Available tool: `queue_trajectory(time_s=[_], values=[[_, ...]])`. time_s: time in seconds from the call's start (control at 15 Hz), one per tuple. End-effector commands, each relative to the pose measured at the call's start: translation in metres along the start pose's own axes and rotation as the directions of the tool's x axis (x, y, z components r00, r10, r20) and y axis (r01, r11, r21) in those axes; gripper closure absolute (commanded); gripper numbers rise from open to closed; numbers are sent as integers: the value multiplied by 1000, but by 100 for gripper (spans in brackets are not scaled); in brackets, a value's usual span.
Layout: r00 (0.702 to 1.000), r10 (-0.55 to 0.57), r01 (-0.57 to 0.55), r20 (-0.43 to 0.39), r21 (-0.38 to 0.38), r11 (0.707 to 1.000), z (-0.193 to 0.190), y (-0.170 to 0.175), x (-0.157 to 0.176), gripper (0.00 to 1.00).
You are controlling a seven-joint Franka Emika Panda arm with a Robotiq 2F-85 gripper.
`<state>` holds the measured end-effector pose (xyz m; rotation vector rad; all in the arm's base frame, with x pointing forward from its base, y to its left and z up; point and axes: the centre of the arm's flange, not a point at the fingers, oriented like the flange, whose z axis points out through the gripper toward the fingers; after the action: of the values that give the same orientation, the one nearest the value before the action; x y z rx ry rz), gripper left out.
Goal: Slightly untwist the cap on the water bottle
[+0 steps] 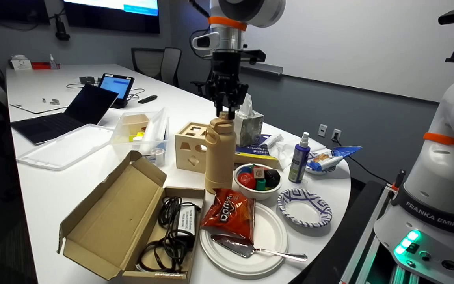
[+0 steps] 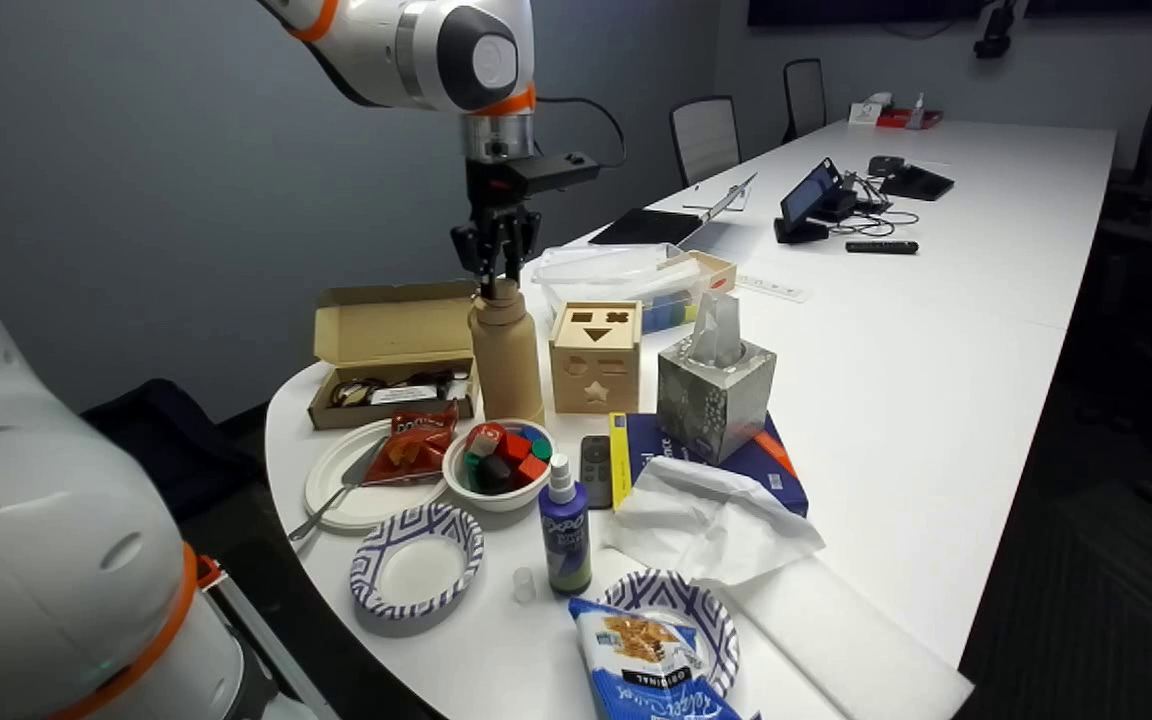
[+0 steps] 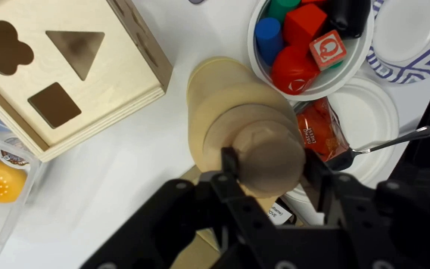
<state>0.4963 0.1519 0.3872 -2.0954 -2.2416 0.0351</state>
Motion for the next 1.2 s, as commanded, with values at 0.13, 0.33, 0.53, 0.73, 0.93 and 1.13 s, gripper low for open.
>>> queue_trajectory(time_s=[0.13, 0.33, 0.53, 0.73, 0.93, 1.13], values=[[987, -160, 160, 2, 49, 986, 8, 10, -5, 79], [984, -178, 177, 3, 59, 982, 5, 11, -5, 79], [987, -162, 162, 9, 59, 985, 3, 13, -5, 28], [990, -139, 137, 19, 63, 988, 2, 15, -8, 5], [992, -121, 119, 27, 58, 991, -7, 17, -10, 0], [995, -95, 93, 21, 61, 994, -20, 17, -10, 0]])
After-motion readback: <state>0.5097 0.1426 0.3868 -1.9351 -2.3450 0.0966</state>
